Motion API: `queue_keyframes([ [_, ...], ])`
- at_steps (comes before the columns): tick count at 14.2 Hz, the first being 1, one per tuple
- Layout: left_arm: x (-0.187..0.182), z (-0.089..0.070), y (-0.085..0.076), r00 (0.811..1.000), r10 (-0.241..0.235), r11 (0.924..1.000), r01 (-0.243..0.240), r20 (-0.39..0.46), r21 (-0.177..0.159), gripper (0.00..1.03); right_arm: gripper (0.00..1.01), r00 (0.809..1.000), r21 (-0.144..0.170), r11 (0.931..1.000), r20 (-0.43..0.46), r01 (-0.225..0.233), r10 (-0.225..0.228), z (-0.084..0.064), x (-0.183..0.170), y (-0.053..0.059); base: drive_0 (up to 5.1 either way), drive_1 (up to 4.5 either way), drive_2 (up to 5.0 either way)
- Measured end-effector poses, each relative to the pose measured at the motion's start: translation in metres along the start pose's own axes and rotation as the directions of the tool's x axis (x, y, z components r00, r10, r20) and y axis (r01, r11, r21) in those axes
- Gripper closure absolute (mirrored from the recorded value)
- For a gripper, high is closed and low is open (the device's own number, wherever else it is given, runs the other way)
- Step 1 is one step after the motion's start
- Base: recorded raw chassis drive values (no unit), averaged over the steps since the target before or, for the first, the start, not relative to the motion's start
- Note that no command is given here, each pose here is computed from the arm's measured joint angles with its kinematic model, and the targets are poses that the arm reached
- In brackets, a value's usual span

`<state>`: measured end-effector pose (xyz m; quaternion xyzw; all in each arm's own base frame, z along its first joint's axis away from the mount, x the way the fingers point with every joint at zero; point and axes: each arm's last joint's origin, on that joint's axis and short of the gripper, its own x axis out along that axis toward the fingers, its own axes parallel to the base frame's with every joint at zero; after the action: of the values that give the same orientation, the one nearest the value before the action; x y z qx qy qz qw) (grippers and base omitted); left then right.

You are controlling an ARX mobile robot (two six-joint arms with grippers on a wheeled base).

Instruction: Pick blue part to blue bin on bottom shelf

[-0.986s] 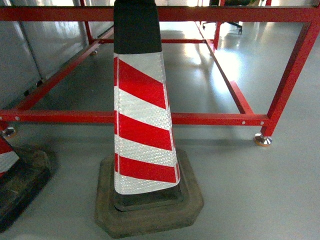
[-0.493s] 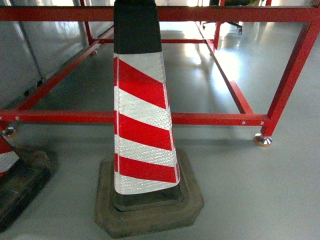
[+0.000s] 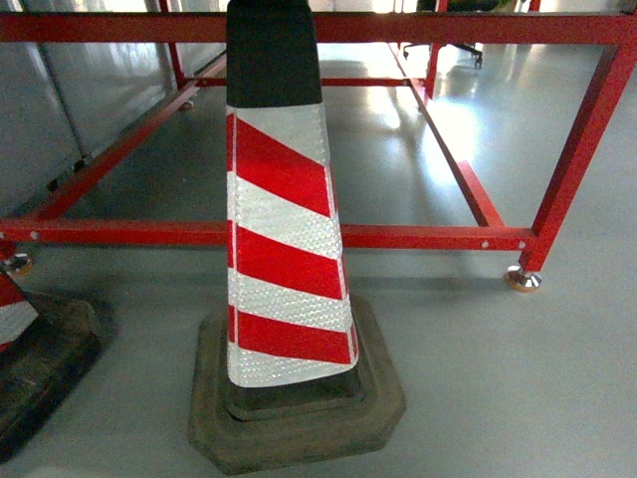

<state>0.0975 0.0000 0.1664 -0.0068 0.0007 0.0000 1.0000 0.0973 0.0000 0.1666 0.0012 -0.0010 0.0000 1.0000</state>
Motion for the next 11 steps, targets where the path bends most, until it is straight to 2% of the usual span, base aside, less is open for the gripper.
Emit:
queue_keyframes([
  [11,0.0,0.0,0.0,1.0,-0.001,1.0,0.001,0.0,0.004,0.05,0.03,1.0,0.0,1.0,-0.001,-0.001,0.001,-0.0001,0.0,0.0,0.0,0.0,0.0],
])
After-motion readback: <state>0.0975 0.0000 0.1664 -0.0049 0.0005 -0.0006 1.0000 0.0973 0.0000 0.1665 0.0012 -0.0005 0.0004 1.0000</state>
